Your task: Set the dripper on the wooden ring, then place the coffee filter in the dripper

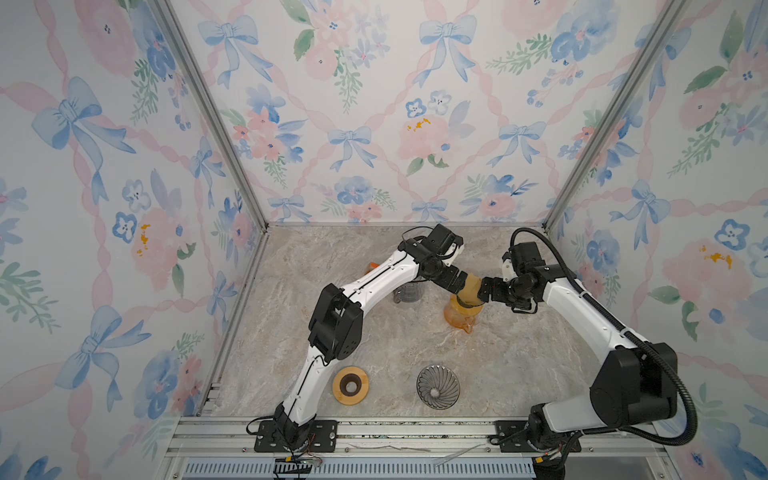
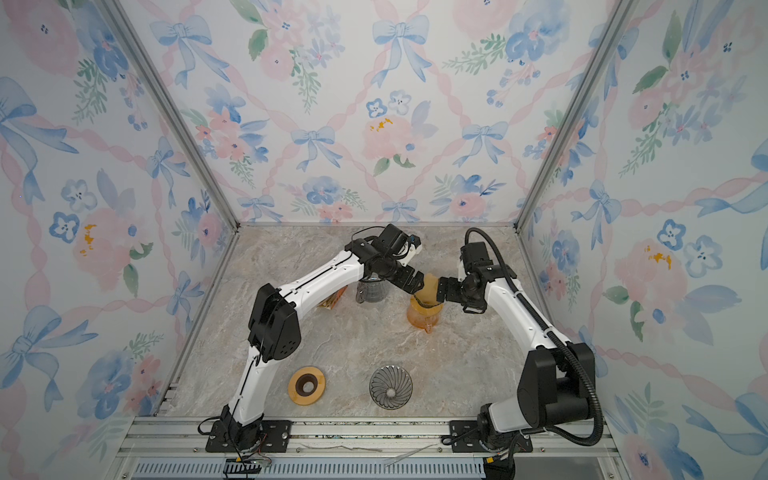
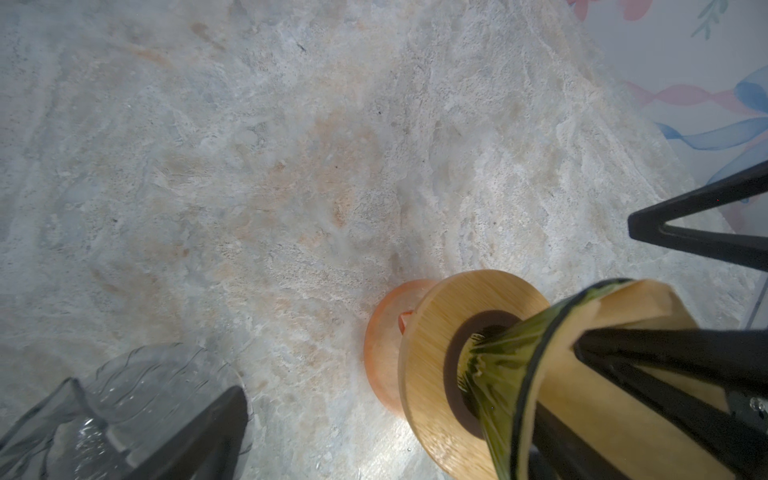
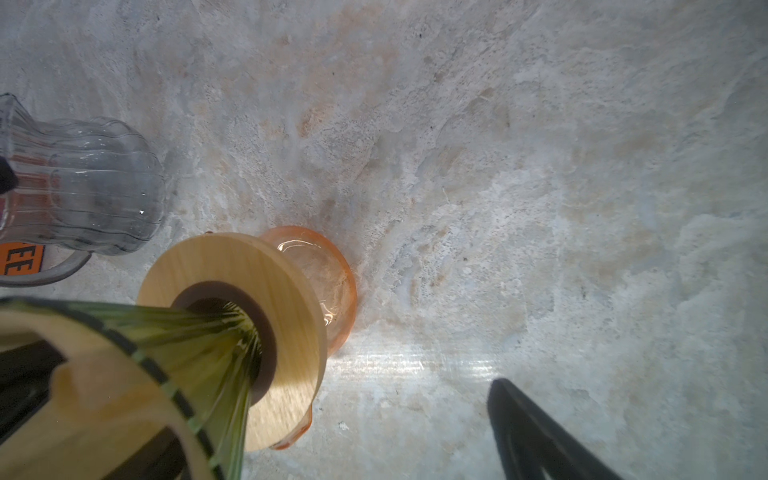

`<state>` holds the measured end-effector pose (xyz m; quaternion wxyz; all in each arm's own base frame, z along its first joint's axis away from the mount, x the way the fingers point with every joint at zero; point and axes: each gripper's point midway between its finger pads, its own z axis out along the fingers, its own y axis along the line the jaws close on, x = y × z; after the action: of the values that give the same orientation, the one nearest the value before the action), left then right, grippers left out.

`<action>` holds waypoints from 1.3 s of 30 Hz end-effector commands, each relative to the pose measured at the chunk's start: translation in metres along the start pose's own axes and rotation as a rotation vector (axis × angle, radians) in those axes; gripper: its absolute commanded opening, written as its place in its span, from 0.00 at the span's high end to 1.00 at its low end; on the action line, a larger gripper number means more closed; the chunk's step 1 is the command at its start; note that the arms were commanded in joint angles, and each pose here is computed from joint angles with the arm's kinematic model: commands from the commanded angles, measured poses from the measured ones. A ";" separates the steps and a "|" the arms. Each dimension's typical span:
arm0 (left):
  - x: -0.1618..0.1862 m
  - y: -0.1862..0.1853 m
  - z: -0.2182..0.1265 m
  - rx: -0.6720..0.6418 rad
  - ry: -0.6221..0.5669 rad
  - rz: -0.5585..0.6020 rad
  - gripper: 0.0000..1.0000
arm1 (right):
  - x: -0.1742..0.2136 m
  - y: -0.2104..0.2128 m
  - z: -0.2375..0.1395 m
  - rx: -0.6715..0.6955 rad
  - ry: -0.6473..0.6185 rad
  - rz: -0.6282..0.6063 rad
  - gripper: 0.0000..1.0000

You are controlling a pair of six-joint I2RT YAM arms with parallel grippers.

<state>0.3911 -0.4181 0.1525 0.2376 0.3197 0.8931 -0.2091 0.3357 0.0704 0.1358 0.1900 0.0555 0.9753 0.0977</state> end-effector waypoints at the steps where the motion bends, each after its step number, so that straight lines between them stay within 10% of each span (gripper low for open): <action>1: 0.006 0.009 0.008 -0.027 0.030 -0.018 0.02 | -0.005 0.008 -0.009 -0.063 -0.021 0.024 0.04; 39: 0.006 0.009 0.010 -0.022 0.031 -0.017 0.02 | -0.014 0.016 -0.004 -0.129 0.029 0.034 0.04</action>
<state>0.3925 -0.4178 0.1518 0.2384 0.3188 0.8940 -0.2059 0.3402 0.0859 0.1369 0.1625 0.0569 0.9727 0.1555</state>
